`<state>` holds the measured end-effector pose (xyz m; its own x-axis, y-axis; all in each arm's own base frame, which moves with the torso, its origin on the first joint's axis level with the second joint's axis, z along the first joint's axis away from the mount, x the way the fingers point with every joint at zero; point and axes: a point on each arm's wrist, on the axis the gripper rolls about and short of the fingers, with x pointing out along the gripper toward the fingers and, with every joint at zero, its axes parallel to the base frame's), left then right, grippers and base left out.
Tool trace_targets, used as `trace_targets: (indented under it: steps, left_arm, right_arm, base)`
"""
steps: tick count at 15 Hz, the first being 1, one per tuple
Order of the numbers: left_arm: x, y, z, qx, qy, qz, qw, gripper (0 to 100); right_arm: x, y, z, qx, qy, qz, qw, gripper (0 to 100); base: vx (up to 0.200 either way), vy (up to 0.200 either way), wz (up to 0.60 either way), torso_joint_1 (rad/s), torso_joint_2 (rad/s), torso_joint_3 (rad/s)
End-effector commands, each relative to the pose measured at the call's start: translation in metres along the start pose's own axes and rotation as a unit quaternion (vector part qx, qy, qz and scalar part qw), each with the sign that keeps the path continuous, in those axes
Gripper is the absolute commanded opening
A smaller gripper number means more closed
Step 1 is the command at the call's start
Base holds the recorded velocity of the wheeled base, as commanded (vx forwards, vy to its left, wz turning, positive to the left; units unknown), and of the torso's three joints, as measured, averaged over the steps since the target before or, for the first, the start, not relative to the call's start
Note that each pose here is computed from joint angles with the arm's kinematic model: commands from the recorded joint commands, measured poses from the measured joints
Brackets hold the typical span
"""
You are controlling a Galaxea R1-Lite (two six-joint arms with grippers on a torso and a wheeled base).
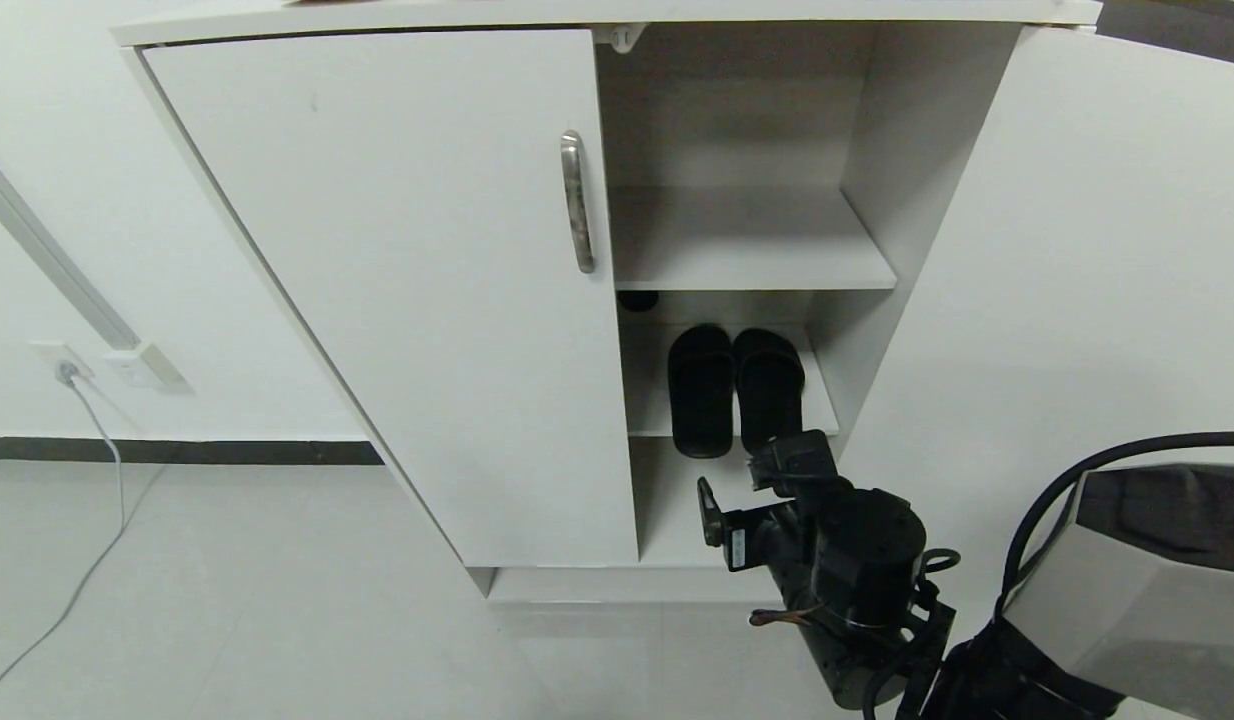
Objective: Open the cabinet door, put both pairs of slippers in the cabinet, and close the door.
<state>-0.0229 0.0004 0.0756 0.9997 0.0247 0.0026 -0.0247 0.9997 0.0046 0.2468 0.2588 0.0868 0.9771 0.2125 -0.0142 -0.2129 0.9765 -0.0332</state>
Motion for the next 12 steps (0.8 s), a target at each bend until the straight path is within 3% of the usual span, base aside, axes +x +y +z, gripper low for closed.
trace_targets:
  steps: [1,7,12]
  left_arm:
    - [0.0001,0.0000,0.0001,0.000,0.001,0.001,1.0000,0]
    - [0.0001,0.0000,0.0001,0.000,0.001,0.001,1.0000,0]
    - [0.0001,0.0000,0.0001,0.000,0.001,0.000,1.0000,0]
  right_arm:
    - [0.0001,0.0004,-0.0013,-0.001,0.002,0.000,1.000,100]
    - [-0.0001,0.0002,-0.0016,-0.002,0.002,0.000,1.000,100]
    - [-0.0009,-0.0003,-0.0019,-0.001,0.001,0.000,1.000,100]
  base:
    - [0.000,0.000,0.00,0.000,0.00,0.000]
    - [0.000,0.000,0.00,0.000,0.00,0.000]
    - [0.000,0.000,0.00,0.002,0.00,0.168]
